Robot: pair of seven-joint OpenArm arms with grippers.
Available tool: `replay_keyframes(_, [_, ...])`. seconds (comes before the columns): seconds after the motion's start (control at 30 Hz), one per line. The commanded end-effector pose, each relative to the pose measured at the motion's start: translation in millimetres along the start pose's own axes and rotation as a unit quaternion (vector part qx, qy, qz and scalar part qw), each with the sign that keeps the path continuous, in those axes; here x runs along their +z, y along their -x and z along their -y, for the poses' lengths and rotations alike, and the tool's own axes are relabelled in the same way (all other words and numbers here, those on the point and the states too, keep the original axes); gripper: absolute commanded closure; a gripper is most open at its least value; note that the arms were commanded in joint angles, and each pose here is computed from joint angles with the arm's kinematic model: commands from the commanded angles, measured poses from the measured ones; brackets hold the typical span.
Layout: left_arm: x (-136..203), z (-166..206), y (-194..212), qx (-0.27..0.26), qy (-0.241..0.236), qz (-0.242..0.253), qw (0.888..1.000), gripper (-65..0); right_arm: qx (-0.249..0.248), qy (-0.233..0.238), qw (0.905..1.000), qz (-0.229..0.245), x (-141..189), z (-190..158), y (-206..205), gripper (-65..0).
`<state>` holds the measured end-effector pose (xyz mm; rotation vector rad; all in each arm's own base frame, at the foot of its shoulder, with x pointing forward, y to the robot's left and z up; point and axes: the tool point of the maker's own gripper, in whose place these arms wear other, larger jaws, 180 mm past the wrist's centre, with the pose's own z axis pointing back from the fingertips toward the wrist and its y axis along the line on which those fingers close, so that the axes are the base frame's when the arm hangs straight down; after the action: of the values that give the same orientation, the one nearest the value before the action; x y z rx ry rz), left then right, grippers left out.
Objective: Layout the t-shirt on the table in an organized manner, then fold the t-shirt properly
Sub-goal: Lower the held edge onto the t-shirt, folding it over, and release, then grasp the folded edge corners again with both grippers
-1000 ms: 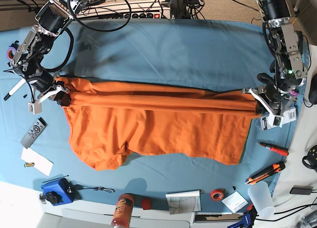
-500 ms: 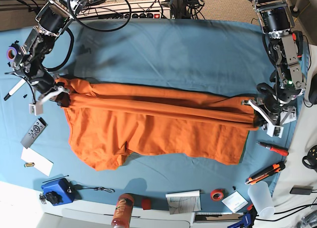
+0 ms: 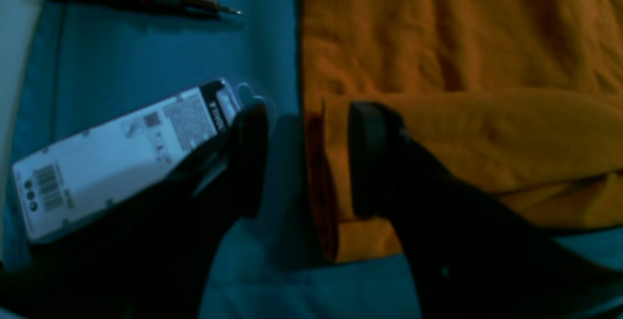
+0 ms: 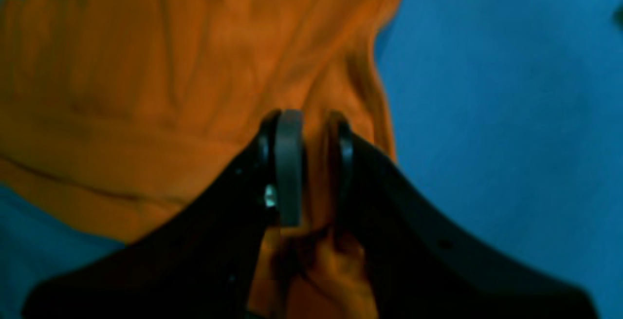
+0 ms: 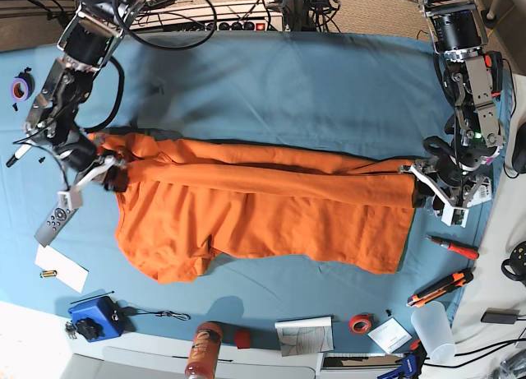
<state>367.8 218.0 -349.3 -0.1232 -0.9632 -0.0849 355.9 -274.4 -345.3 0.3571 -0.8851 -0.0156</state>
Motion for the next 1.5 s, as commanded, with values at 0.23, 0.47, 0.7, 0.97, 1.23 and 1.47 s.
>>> replay_keyframes(0.23, [9,7,-1,0.032,0.019,-0.047,0.998,-27.9,-0.047,-0.002,0.9903,0.13,51,23,-72,-10.4])
replay_keyframes(0.47, [14,9,26,0.036,0.02,-0.086,0.995,-27.9,-0.086,0.04,0.9865,0.134,85,59,-53,-10.4])
replay_keyframes(0.7, [39,-5,37,0.062,0.011,-0.102,0.993,-27.9,-0.103,0.065,0.9874,0.101,121,82,-15,-10.4])
replay_keyframes(0.97, [104,-54,-13,0.079,-0.001,0.017,0.997,-27.9,-0.138,0.086,0.9834,0.081,148,95,24,-10.9])
replay_keyframes(1.23, [134,-85,10,0.106,-0.037,0.003,0.994,-27.9,-0.128,0.058,0.9873,0.074,133,81,22,-22.9])
replay_keyframes(1.47, [137,-80,17,0.114,-0.024,0.0,0.993,-27.9,-0.076,0.028,0.9965,0.022,84,52,25,-22.9])
